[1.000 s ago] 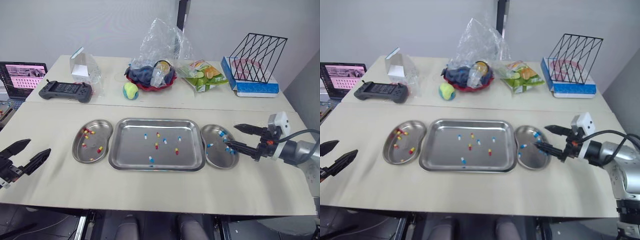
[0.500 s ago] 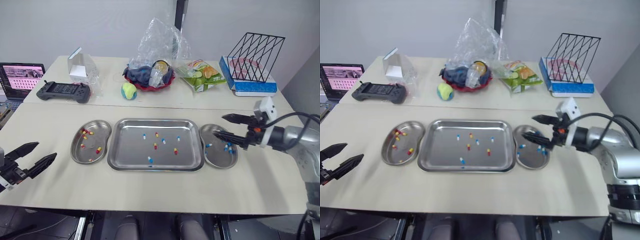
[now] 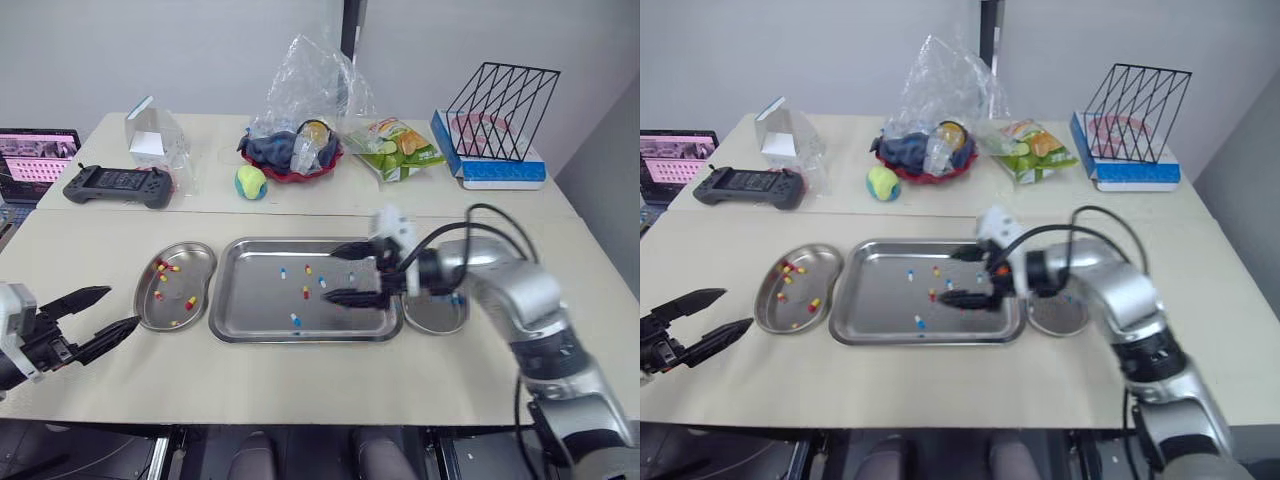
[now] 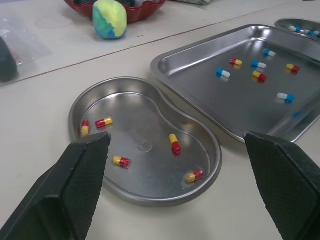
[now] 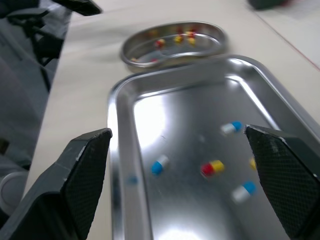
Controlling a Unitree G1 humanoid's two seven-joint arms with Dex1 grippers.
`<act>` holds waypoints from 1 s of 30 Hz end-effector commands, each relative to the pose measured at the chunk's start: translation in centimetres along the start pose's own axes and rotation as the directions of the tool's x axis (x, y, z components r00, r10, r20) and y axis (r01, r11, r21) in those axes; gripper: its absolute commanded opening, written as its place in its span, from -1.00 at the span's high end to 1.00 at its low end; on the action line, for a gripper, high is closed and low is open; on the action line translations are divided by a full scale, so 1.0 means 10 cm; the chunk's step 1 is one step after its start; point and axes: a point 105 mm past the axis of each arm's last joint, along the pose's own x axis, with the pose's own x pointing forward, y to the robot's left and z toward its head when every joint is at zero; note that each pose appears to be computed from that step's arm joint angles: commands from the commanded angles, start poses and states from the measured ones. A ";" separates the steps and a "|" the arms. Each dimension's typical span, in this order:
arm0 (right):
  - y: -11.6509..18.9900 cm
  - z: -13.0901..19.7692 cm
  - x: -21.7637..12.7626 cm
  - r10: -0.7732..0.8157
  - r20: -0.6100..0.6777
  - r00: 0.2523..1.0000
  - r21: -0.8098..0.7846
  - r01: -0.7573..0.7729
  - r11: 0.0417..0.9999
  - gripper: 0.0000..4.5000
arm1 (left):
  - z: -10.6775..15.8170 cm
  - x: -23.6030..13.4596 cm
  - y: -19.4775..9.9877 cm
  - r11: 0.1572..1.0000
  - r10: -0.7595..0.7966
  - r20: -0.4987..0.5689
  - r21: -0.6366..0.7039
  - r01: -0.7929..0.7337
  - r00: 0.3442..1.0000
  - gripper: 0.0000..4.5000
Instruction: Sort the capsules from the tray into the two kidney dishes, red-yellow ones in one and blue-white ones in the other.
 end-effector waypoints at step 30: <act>-0.12 -0.15 0.74 -0.192 -0.099 0.976 0.071 0.199 0.977 -1.00 | 0.05 0.06 -0.01 0.999 -0.014 -0.006 0.030 0.015 1.000 -0.99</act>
